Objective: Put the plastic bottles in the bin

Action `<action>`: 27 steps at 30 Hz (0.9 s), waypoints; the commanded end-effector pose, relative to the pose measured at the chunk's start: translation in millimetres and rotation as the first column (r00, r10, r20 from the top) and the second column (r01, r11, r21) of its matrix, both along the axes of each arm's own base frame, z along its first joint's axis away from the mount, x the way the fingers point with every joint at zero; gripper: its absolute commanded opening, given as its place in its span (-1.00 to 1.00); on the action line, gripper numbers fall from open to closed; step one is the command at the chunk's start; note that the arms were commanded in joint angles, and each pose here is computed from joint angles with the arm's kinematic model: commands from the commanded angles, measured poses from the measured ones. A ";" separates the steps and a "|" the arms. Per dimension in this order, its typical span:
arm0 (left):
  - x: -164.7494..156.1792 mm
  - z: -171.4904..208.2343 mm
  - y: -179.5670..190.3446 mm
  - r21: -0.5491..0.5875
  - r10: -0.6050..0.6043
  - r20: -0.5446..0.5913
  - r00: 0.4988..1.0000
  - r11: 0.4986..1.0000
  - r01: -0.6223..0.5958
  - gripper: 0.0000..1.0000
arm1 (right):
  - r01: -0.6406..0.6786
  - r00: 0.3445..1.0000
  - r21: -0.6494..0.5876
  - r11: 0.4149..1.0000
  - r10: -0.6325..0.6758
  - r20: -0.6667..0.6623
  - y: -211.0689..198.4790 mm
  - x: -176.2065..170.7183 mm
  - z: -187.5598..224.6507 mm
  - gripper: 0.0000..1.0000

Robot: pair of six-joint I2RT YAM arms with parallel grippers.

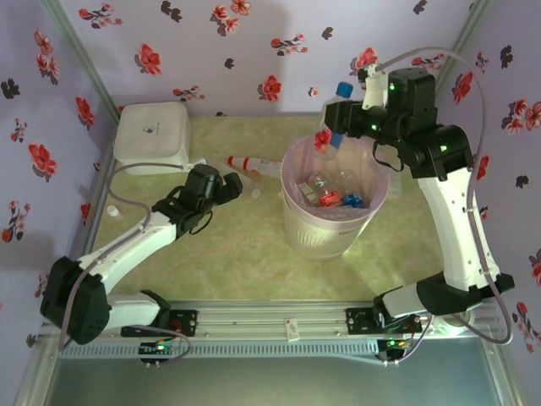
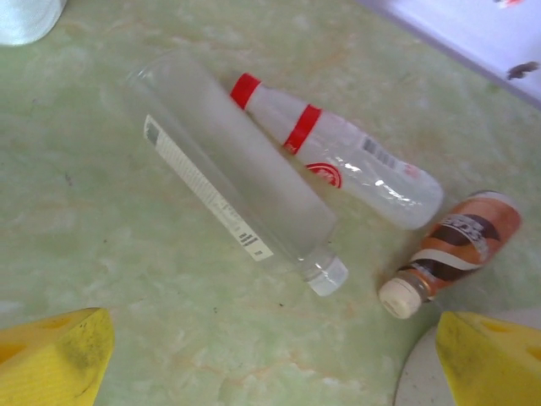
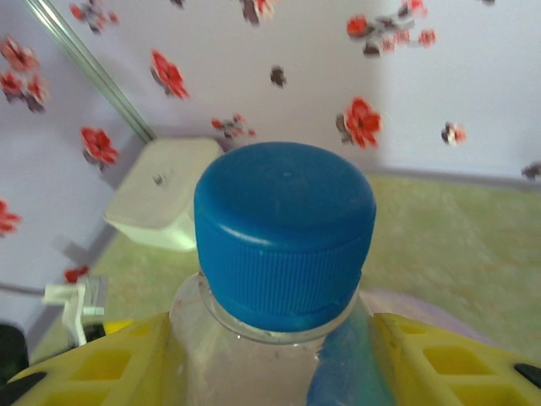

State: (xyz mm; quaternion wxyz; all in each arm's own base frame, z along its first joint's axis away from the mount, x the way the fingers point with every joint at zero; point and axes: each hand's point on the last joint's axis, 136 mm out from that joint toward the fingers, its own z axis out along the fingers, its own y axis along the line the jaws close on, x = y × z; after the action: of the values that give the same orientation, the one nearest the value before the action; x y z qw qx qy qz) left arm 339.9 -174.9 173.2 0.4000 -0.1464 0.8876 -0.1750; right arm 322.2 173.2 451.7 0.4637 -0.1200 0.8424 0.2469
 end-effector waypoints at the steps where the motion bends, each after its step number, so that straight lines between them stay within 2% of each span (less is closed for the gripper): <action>1: 12.0 -0.5 5.5 -0.026 0.094 -0.041 0.995 0.995 -0.095 0.95 | -0.024 0.993 -0.117 0.993 0.011 -0.116 -8.8 -16.1 -36.0 -0.07; 6: 21.1 -14.3 0.9 -0.022 0.117 -0.083 0.990 0.993 -0.119 0.92 | -0.034 0.978 -0.230 0.973 -0.015 -0.207 -9.6 -18.3 -77.9 -0.09; 13: 30.8 -29.1 3.4 0.000 0.156 -0.137 0.978 0.987 -0.158 0.93 | -0.126 0.948 -0.326 0.937 0.017 -0.319 17.3 -18.0 -135.1 -0.09; 27: 60.8 -46.7 -11.6 -0.005 0.163 -0.173 0.971 0.986 -0.166 0.92 | -0.121 0.914 -0.202 0.972 0.030 -0.404 38.9 -19.7 -212.6 -0.08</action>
State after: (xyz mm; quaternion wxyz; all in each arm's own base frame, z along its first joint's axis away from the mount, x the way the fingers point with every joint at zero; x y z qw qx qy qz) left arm 391.8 -186.2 125.4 0.3354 -0.2256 0.9043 -0.1375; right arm 296.3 210.6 233.3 0.2275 -0.1665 0.9435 0.1742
